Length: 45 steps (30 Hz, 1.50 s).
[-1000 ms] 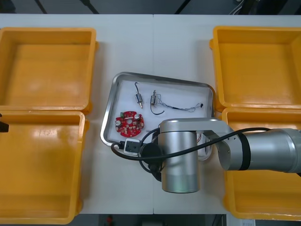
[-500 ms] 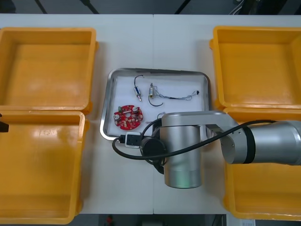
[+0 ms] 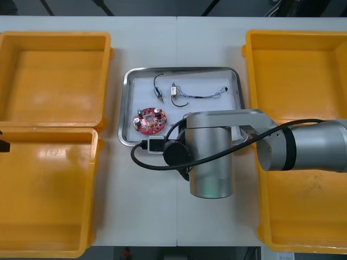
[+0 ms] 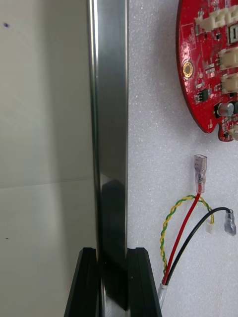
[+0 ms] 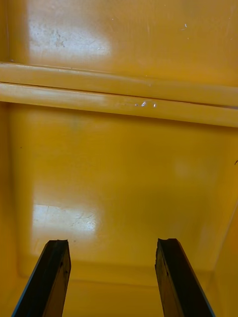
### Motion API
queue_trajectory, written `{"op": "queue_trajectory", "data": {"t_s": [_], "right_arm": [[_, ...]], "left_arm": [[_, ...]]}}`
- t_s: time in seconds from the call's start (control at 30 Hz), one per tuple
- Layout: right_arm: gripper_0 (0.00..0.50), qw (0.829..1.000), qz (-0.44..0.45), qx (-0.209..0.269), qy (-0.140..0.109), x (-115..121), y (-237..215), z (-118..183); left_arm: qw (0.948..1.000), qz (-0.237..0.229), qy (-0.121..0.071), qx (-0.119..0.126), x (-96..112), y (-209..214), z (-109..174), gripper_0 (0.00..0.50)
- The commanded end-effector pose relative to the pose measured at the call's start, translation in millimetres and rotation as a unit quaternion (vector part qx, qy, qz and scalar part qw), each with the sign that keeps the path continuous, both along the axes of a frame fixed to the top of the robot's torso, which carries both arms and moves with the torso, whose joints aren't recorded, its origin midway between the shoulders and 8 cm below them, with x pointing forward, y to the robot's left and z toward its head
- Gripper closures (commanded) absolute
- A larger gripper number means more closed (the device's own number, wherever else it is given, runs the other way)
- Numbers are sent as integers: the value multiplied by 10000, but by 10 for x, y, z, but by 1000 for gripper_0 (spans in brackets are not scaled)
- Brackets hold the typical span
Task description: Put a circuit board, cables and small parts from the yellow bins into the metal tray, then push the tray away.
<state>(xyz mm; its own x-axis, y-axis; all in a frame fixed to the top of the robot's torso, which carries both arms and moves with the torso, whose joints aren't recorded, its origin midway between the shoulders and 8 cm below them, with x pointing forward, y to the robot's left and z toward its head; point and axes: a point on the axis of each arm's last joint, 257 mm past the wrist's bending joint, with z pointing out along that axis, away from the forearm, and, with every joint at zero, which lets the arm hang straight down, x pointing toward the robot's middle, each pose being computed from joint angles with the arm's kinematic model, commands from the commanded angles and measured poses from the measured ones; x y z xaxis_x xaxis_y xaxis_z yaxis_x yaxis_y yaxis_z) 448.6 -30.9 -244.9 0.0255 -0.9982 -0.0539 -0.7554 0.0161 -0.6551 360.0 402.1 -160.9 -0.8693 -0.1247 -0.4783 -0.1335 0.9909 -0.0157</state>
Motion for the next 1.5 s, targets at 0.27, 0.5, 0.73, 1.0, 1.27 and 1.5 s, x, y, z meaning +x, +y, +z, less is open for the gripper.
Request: {"op": "queue_trajectory", "data": {"t_s": [0.27,0.5,0.73,1.0,1.27,1.5], "right_arm": [[500,9970,60,-399,-664,650,-102,432],[500,9962,111,-339,-800,927,-73,488],[500,9949,84,-386,-928,1155,-20,555],[500,9934,178,-251,-1101,1388,145,668],[500,9908,350,-53,-1310,1628,317,815],[500,9877,449,118,-1490,1846,380,931]], "left_arm": [[9997,-228,-69,101,-17,-26,12,0],[9997,-228,-69,101,-17,-26,12,0],[9997,-228,-69,101,-17,-26,12,0],[9997,-228,-69,101,-17,-26,12,0],[9997,-228,-69,101,-17,-26,12,0],[9997,-228,-69,101,-17,-26,12,0]]}}
